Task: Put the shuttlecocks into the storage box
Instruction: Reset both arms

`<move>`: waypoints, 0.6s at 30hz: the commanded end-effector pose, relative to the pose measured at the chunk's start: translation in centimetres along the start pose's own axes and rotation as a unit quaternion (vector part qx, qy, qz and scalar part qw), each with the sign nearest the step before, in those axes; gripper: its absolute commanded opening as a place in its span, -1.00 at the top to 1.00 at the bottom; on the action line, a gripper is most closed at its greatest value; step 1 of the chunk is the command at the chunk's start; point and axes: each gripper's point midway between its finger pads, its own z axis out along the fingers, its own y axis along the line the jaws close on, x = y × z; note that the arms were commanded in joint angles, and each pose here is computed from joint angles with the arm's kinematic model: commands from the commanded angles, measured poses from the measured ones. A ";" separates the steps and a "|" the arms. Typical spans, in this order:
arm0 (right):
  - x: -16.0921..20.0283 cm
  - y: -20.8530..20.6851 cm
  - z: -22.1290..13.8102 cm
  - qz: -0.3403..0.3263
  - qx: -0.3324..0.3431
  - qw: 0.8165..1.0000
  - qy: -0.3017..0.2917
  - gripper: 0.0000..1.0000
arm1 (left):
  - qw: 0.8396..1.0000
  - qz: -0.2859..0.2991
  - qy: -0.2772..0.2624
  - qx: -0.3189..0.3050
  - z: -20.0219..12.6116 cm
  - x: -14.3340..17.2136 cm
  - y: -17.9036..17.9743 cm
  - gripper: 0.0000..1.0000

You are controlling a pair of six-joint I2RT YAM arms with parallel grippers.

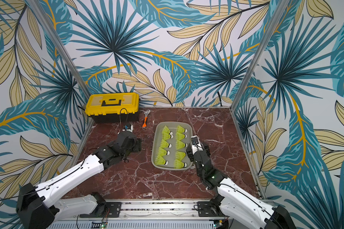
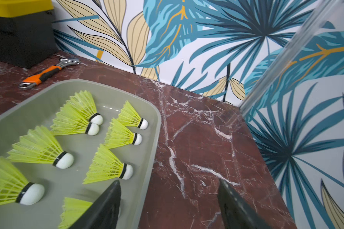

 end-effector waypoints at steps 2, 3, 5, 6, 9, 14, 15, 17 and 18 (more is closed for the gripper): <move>0.9 -2.2 0.4 0.026 0.065 0.997 0.013 -0.58 | 0.992 0.004 -0.080 -0.102 -0.7 -1.9 5.3 -0.70; 1.1 -2.5 0.6 0.033 0.070 0.997 0.017 -0.59 | 0.989 0.002 -0.091 -0.113 -0.9 -2.1 6.0 -0.75; 1.4 -2.9 0.8 0.044 0.073 0.996 0.021 -0.61 | 0.985 0.002 -0.109 -0.133 -1.1 -2.3 7.4 -0.84; 1.6 -3.0 1.0 0.048 0.072 0.996 0.024 -0.61 | 0.983 0.004 -0.117 -0.142 -1.2 -2.3 8.0 -0.88; 2.1 -3.7 1.6 0.063 0.074 0.995 0.037 -0.63 | 0.977 0.004 -0.137 -0.161 -1.2 -2.3 9.6 -0.98; 3.2 -4.9 2.8 0.091 0.074 0.992 0.056 -0.64 | 0.975 0.007 -0.148 -0.165 0.1 -0.9 11.5 -0.99; 3.4 -5.2 3.1 0.096 0.075 0.991 0.058 -0.64 | 0.976 0.007 -0.148 -0.161 0.5 -0.5 11.7 -1.00; 3.7 -5.5 3.6 0.105 0.075 0.990 0.061 -0.64 | 0.976 0.008 -0.148 -0.158 1.1 0.0 12.2 -0.99; 3.9 -5.8 3.8 0.109 0.078 0.989 0.061 -0.65 | 0.976 0.008 -0.149 -0.159 1.3 0.2 12.5 -1.00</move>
